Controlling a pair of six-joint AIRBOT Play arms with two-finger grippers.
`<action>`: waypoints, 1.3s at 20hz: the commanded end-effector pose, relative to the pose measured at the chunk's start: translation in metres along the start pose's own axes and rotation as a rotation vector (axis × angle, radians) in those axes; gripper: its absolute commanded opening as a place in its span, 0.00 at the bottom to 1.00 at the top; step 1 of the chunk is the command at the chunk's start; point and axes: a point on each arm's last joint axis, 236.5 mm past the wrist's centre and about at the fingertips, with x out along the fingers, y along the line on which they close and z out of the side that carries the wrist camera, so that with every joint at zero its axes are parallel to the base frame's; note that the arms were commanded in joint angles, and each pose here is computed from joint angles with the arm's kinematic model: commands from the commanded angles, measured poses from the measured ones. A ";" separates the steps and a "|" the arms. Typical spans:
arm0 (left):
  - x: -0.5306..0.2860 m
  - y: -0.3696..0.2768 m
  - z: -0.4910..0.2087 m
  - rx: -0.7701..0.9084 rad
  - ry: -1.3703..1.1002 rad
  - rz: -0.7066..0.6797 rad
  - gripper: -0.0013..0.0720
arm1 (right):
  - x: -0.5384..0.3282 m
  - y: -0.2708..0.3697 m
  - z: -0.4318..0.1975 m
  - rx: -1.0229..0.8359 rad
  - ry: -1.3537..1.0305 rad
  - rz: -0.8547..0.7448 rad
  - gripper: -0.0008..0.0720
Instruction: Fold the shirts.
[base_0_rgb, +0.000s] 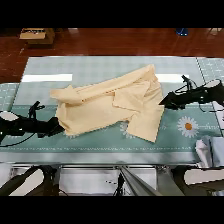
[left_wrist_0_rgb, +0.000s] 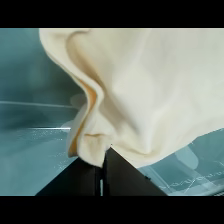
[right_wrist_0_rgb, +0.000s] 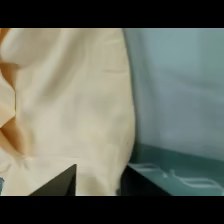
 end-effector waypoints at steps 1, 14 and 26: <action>-0.001 -0.007 0.004 0.038 -0.017 -0.026 0.05 | 0.020 0.005 0.007 -0.031 -0.040 -0.049 0.38; -0.289 -0.242 0.072 0.574 -0.875 -0.335 0.05 | -0.234 0.211 0.043 -0.665 -0.702 -0.070 0.05; -0.556 -0.322 -0.196 0.853 -1.733 -0.192 0.05 | -0.544 0.362 -0.172 -0.752 -1.645 -0.155 0.05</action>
